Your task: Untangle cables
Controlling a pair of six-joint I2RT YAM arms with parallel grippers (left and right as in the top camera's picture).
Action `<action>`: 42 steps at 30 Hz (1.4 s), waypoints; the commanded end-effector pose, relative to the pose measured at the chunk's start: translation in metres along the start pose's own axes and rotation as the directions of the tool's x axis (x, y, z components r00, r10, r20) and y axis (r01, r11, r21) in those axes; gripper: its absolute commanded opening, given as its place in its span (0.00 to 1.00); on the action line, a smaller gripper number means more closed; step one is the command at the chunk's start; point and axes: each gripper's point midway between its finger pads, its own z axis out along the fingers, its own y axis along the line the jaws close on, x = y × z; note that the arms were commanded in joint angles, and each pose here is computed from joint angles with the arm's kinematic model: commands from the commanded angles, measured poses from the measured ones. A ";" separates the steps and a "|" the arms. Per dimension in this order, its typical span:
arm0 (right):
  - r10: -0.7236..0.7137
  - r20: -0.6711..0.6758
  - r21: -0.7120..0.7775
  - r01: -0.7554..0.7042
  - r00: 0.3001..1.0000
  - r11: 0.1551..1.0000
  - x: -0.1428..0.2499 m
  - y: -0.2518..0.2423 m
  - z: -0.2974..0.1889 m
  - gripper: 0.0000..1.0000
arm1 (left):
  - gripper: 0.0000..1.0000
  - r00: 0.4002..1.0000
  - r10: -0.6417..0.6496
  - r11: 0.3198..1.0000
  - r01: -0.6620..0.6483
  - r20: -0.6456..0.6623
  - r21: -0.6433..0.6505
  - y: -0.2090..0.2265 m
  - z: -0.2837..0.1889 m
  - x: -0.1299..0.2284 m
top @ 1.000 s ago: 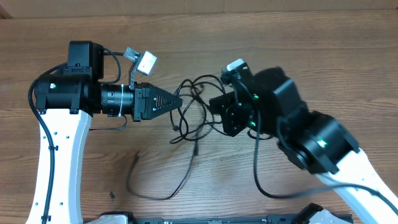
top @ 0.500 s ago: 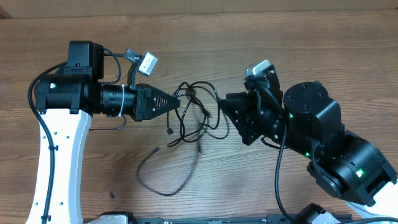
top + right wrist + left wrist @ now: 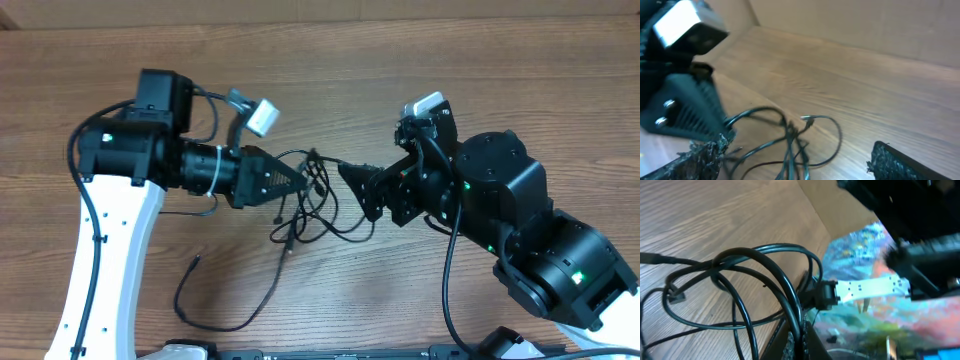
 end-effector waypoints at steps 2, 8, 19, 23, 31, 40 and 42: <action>-0.041 0.001 0.102 0.041 0.999 0.994 -0.005 -0.018 0.005 0.86 | 0.04 0.995 0.102 0.994 -0.101 -0.017 0.037 -0.012 0.008 0.000; -0.032 -0.112 0.160 0.050 0.993 0.986 0.019 -0.031 0.025 0.55 | 0.04 0.994 0.105 0.994 -0.105 -0.017 0.038 -0.013 0.009 0.000; -0.023 -0.192 0.147 0.052 0.981 0.988 0.036 -0.031 0.041 0.41 | 0.04 0.993 0.119 0.992 -0.118 -0.013 0.031 -0.011 0.009 -0.002; -0.023 -0.192 0.147 0.052 0.981 0.988 0.036 -0.031 0.041 0.59 | 0.04 0.993 0.119 0.993 -0.118 -0.016 0.022 -0.010 0.009 -0.002; -0.021 -0.178 0.119 0.043 0.984 0.992 0.032 -0.026 0.043 0.79 | 0.04 0.993 0.106 0.993 -0.108 -0.045 -0.050 0.003 0.009 0.002; -0.023 -0.176 0.035 0.030 0.984 0.999 0.031 -0.011 0.044 0.79 | 0.04 0.998 0.041 0.992 -0.046 -0.050 -0.118 0.015 0.008 0.001; -0.026 -0.187 0.002 0.027 0.982 1.000 0.034 -0.005 0.045 0.79 | 0.04 0.999 0.017 0.993 -0.021 -0.036 -0.118 0.015 0.008 -0.002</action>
